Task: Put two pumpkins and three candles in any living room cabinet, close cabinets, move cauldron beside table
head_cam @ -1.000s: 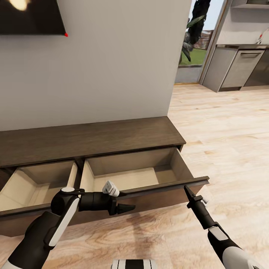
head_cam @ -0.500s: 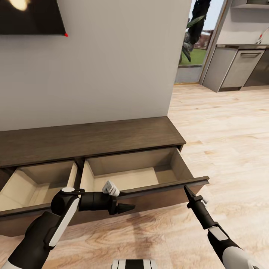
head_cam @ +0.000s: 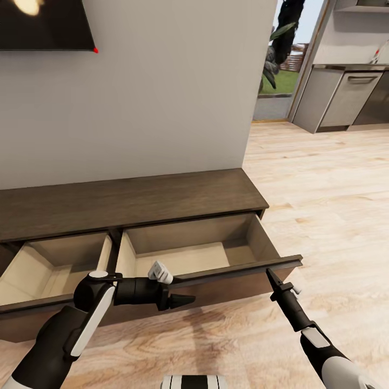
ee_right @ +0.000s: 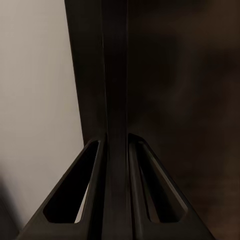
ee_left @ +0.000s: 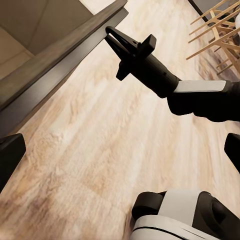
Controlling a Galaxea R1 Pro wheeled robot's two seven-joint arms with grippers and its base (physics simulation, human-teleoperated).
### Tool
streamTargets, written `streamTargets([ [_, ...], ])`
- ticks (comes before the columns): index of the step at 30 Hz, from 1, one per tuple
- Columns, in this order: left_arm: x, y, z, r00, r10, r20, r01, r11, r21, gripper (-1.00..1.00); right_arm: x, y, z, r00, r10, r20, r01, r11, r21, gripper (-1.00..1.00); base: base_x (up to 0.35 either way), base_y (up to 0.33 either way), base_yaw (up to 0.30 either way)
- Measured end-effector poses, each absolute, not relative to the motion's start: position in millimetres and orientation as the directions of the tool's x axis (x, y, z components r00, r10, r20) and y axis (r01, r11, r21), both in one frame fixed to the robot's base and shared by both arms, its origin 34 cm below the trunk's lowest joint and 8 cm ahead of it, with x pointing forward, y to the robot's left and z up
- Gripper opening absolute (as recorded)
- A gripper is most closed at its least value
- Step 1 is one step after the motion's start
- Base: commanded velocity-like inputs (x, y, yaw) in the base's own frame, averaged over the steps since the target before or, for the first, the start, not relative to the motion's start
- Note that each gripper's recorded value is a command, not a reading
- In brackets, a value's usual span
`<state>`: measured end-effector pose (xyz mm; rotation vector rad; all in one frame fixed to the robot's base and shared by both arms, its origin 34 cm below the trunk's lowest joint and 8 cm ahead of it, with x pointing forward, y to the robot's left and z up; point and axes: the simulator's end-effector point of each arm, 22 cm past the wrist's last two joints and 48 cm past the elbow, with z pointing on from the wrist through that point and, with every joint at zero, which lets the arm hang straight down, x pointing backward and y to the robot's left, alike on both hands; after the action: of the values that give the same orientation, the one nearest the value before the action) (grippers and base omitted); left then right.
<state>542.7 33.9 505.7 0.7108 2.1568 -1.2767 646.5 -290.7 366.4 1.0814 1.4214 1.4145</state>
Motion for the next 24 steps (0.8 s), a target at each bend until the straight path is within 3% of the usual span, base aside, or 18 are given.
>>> streamTargets([
  [9,543,34,506,-0.721,0.17,-0.672,0.67,0.415,-0.615,1.0,647,-291,366,-0.278,0.961,0.011,0.016,-0.007,1.0,-1.0,0.0,0.0,0.0],
  [10,543,34,506,-0.721,0.17,-0.672,0.67,0.415,-0.615,1.0,647,-291,366,-0.278,0.961,0.011,0.016,-0.006,1.0,1.0,0.0,0.0,0.0],
  [11,543,34,506,-0.721,0.17,-0.672,0.671,0.415,-0.615,1.0,646,-267,368,-0.32,0.947,0.034,0.01,-0.033,0.999,1.0,0.0,0.0,0.0],
  [24,543,34,506,-0.721,0.17,-0.672,0.671,0.415,-0.615,1.0,646,-265,368,-0.32,0.947,0.038,0.012,-0.036,0.999,1.0,-0.004,0.0,0.0],
])
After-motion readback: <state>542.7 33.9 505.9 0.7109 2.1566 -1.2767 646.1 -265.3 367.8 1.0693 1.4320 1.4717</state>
